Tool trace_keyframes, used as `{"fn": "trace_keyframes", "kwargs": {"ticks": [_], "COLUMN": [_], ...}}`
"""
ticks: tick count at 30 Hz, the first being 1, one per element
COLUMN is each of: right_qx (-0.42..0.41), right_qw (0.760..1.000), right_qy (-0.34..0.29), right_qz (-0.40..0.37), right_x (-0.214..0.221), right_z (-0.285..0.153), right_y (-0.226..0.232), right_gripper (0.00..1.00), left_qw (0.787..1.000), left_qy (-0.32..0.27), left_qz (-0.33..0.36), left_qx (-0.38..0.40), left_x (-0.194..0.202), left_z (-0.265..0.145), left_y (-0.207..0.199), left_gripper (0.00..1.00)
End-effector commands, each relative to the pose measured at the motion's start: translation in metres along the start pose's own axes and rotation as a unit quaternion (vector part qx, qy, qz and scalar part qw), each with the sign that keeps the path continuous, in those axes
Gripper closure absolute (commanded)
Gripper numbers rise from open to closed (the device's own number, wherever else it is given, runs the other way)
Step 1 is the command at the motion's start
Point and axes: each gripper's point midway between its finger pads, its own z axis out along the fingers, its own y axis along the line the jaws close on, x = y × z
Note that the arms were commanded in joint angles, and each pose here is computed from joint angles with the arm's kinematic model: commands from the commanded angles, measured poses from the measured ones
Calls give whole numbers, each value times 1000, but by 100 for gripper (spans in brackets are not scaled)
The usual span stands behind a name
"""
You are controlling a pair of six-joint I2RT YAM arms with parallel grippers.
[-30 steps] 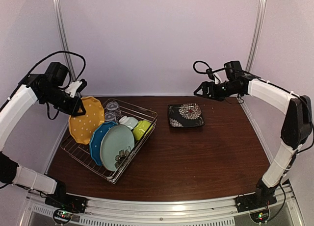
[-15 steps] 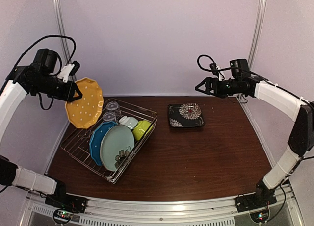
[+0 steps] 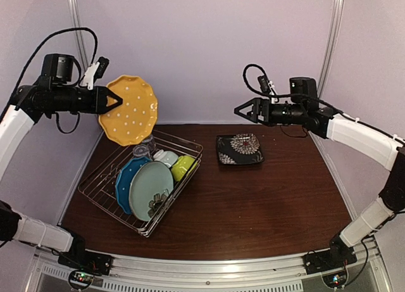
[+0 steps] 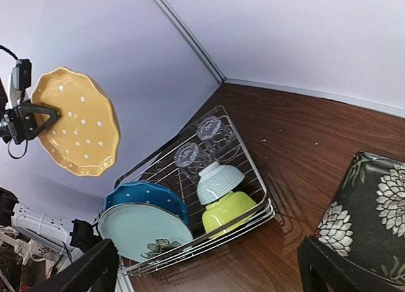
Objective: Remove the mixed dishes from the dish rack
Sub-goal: Grab the plate from the dish rack, then pass from the left arm to the right
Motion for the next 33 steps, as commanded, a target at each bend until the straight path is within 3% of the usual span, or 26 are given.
{"fn": "trace_keyframes", "kwargs": {"ticks": [1, 9, 13, 28, 33], "right_qx": [-69, -114, -117, -139, -124], "right_qw": [997, 993, 993, 989, 991], "right_qy": [-37, -26, -32, -43, -44], "right_qz": [-12, -16, -14, 6, 2], "right_x": [-10, 7, 9, 12, 12], "right_z": [-1, 10, 9, 24, 28], "right_y": [48, 90, 96, 109, 104], "right_gripper": [0, 3, 5, 26, 29], "left_qw": [984, 960, 955, 937, 931], "left_qy": [-111, -122, -120, -131, -133], "left_qz": [37, 13, 14, -19, -24], "left_qx": [136, 250, 272, 324, 338], "left_x": [-56, -58, -57, -55, -56], "left_z": [6, 36, 43, 52, 49], "left_y": [-71, -130, -146, -163, -166], "left_gripper": [100, 100, 100, 100, 100]}}
